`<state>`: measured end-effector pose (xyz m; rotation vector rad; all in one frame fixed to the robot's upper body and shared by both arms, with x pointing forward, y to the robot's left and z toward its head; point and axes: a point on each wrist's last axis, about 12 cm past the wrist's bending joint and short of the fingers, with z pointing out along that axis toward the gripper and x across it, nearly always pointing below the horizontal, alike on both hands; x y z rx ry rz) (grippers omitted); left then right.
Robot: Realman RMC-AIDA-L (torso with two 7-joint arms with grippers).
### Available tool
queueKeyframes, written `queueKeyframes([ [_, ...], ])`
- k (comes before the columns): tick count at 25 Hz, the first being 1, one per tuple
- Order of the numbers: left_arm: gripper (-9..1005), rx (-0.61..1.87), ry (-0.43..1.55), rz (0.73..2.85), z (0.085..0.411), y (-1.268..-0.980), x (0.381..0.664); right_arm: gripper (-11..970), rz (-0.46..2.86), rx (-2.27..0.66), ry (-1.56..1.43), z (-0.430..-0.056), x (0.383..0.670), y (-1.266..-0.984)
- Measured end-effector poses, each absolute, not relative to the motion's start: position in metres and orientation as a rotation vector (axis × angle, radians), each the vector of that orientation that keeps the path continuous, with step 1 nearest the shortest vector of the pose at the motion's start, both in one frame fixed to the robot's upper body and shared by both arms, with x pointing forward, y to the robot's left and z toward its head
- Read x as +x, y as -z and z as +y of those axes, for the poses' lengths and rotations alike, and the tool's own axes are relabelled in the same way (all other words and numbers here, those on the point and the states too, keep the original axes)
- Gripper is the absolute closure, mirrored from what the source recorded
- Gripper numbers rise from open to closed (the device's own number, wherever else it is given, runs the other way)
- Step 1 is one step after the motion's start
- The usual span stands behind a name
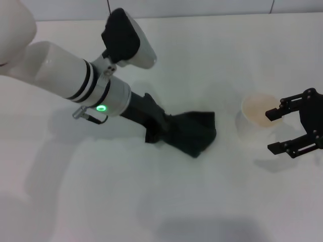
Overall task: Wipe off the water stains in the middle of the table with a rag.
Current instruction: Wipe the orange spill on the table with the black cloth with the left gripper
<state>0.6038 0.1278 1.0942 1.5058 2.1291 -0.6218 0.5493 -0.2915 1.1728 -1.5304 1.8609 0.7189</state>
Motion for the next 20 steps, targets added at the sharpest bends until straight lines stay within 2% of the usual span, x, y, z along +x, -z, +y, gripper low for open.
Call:
queueKeyframes([
  [5, 935, 1.307, 0.572, 2.198, 0.138, -1.094, 0.618, 196, 1.858, -1.536, -0.731, -0.291, 0.547, -1.172],
  [9, 935, 1.259, 0.574, 2.211, 0.141, -1.096, 0.622, 195, 1.853, -1.542, -0.727, -0.292, 0.546, -1.172],
  [13, 934, 1.284, 0.577, 2.203, 0.138, -1.095, 0.62, 195, 1.85, -1.544, -0.725, -0.292, 0.546, -1.172],
  [20, 934, 1.503, 0.613, 2.141, 0.105, -1.093, 0.603, 196, 1.849, -1.544, -0.723, -0.292, 0.546, -1.173],
])
